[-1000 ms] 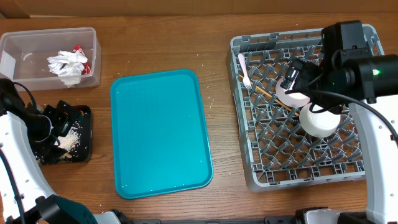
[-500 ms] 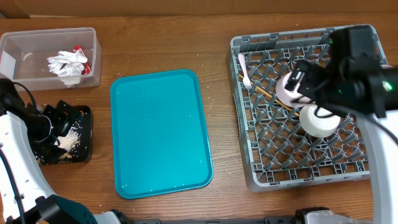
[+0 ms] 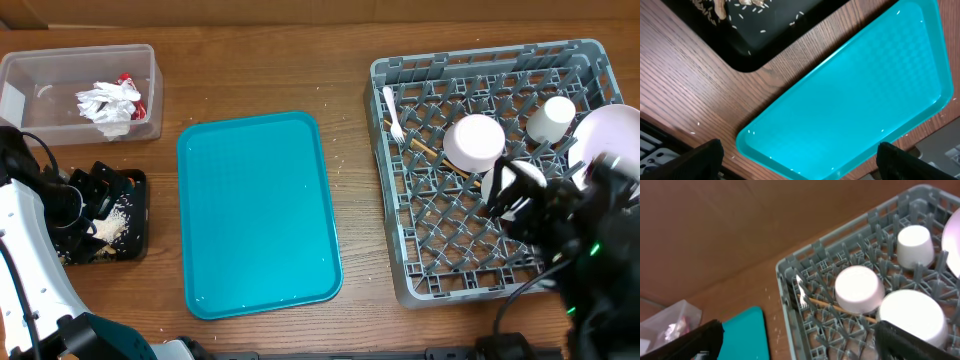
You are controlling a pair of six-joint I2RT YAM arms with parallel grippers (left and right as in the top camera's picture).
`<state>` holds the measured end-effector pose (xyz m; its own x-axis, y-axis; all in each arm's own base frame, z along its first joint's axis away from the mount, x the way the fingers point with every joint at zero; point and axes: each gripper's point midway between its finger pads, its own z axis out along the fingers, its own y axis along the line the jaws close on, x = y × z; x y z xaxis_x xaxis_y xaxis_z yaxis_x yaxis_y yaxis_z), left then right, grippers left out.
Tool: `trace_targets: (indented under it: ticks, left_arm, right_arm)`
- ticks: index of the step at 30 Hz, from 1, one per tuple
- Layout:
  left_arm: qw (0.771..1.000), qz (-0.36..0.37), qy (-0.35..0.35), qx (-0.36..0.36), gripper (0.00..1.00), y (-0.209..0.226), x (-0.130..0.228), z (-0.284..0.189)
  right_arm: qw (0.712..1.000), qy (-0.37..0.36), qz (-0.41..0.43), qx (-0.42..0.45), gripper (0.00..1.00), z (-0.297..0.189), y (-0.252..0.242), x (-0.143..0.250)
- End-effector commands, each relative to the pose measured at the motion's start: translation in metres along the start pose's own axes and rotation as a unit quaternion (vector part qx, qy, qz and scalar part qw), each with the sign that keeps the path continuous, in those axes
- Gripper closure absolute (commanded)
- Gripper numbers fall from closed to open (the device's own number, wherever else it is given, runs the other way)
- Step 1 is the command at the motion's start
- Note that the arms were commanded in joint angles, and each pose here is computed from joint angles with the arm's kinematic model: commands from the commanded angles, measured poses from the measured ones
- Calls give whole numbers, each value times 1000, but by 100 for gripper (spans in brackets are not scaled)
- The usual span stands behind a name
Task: Sort waste into correct bins and load items into the dishwasher rack
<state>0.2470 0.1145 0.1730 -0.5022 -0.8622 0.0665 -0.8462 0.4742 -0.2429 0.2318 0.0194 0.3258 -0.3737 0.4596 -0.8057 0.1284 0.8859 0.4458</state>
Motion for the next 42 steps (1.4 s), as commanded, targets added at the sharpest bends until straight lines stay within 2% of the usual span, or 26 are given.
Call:
trace_targets:
  ticks: [1, 11, 23, 26, 33, 42]
  left_arm:
    - [1000, 10, 1, -2, 0, 0, 0, 1]
    - [1000, 10, 1, -2, 0, 0, 0, 1]
    - [1000, 10, 1, -2, 1, 0, 0, 1]
    - [1000, 10, 1, -2, 0, 0, 0, 1]
    - [1000, 10, 1, -2, 0, 0, 0, 1]
    - [1000, 10, 1, -2, 0, 0, 0, 1]
  right_arm:
    - [999, -35, -5, -14, 0, 11, -21, 33]
    - [985, -136, -2, -111, 0, 41, -45, 87]
    - [977, -191, 2, -91, 0, 66, -78, 100]
    - [979, -191, -9, -66, 0, 70, -88, 104]
    - [974, -188, -120, -43, 0, 72, -89, 108]
    - [977, -184, -91, -56, 0, 72, -87, 109]
